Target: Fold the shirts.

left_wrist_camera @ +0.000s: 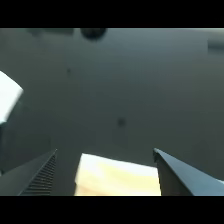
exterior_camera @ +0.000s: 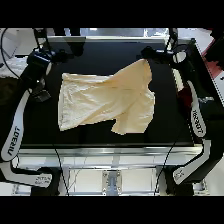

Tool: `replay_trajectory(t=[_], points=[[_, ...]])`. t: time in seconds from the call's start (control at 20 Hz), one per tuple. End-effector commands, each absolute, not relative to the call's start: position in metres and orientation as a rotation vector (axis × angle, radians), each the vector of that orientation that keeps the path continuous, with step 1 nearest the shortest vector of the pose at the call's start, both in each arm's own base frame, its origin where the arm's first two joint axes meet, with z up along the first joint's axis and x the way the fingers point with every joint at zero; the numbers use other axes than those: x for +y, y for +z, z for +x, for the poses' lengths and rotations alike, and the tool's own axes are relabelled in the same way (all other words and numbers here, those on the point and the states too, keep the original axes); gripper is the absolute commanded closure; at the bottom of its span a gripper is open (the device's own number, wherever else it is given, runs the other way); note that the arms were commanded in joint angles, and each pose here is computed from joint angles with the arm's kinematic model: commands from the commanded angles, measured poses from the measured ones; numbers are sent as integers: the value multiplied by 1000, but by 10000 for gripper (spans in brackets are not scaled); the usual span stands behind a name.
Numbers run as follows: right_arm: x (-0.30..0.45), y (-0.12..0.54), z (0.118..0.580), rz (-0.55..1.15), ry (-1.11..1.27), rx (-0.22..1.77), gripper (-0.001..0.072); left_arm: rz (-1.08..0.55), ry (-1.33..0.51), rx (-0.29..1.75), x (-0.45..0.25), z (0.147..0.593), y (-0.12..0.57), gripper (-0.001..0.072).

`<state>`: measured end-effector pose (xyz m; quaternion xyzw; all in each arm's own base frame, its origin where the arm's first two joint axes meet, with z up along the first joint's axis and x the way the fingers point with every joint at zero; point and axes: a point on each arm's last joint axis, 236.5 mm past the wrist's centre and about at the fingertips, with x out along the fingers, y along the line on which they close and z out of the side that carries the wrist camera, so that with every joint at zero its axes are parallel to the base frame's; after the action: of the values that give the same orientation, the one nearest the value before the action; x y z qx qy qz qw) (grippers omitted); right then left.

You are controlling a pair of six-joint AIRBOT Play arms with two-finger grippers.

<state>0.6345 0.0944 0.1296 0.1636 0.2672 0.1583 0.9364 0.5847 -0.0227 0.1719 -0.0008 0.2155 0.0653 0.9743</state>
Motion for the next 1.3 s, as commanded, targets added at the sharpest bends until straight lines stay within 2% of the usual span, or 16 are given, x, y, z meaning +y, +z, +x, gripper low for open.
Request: replay_trajectory(t=[0.0,0.05,0.15,0.25,0.4,0.65,0.8,1.0,1.05,1.1,1.15,1.25], points=[[27,124,602,193,231,746,95,-76,246,413,23,552,219,6],[1,108,574,185,184,890,121,-89,297,441,39,533,226,6],[-19,74,512,170,238,1159,149,-96,397,536,63,492,227,7],[-22,49,470,190,284,1309,158,-34,447,649,76,454,208,8],[-1,7,433,296,319,1349,156,-50,383,892,55,394,128,9],[61,-55,359,572,398,1359,152,-34,331,1219,36,309,14,9],[73,-48,345,592,450,1356,152,-64,108,1340,-9,292,-24,12],[78,-20,352,571,487,1268,152,-36,137,1425,2,280,-54,16],[78,-13,354,565,490,1245,152,-37,45,1488,-12,271,-66,62],[78,-8,355,558,487,1224,152,-49,-48,1529,-29,264,-75,166],[77,-2,357,552,484,1203,152,-64,-108,1554,-41,262,-82,184],[77,6,357,540,488,1183,152,-69,-113,1554,-42,268,-92,183]])
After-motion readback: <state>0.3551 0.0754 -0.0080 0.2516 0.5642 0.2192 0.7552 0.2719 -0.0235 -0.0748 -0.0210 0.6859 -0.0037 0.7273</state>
